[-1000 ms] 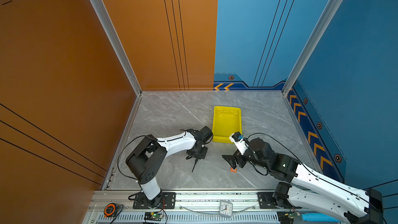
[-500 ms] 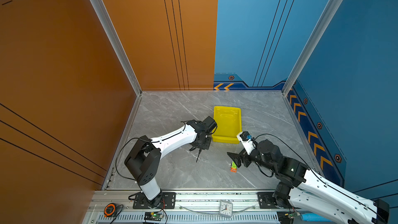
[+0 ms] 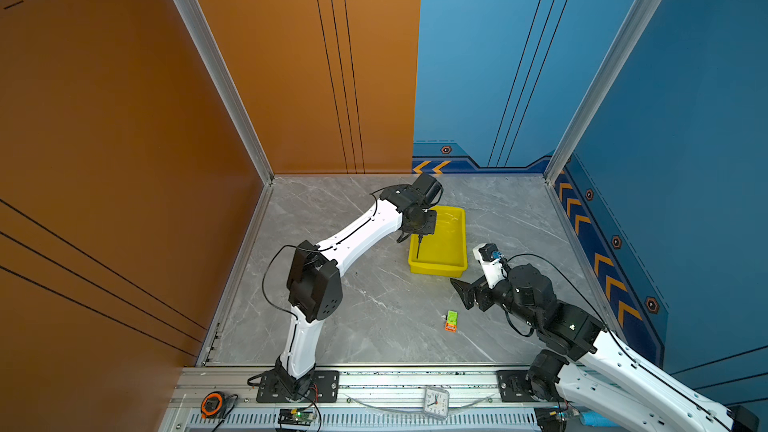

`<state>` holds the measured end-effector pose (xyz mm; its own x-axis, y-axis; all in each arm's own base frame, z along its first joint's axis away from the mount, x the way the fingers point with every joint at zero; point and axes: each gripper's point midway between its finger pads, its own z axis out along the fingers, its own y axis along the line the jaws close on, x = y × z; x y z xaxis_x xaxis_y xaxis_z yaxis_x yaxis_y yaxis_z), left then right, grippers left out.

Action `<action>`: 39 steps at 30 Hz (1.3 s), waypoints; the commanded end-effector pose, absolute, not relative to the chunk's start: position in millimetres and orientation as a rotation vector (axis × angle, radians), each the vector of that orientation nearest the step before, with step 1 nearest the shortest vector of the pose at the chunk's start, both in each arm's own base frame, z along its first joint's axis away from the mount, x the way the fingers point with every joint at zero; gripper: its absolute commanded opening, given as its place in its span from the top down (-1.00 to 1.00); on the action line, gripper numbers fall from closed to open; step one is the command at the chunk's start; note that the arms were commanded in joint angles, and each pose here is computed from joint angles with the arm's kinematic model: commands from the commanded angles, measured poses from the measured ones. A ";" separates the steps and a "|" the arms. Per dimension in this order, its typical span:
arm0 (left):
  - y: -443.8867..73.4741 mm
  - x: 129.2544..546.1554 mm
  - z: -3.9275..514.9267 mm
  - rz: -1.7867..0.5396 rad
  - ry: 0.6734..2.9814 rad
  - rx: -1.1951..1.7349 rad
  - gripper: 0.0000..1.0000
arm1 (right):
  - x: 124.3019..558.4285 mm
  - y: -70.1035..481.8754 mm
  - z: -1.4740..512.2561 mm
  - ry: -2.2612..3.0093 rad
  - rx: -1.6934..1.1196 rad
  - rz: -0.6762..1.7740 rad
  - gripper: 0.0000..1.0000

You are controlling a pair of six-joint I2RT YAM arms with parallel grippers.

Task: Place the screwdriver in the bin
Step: 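Lift the screwdriver with the left gripper and carry it over the yellow bin, then lower the screwdriver into the bin and open the left gripper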

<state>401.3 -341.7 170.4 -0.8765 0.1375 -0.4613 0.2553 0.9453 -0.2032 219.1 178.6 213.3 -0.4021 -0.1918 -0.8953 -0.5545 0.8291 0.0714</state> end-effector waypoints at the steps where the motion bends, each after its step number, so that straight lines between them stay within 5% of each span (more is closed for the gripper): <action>1: -363.7 414.0 171.7 -0.450 2.649 0.278 1.00 | 225.9 166.1 225.7 1.993 -0.473 0.415 -1.00; 10: -399.0 434.5 131.6 -0.465 2.673 0.194 1.00 | 244.8 132.1 223.1 2.046 -0.294 0.358 -1.00; 39: -386.5 455.2 51.3 -0.227 2.716 0.068 0.98 | 251.2 123.2 209.4 2.123 -0.303 0.340 -1.00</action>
<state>456.8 -391.4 66.6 -0.9093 0.0134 -0.4160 0.1020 0.9762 -0.1914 253.3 123.8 209.1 -0.5280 -0.0768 -0.8458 -0.3331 0.9348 0.1230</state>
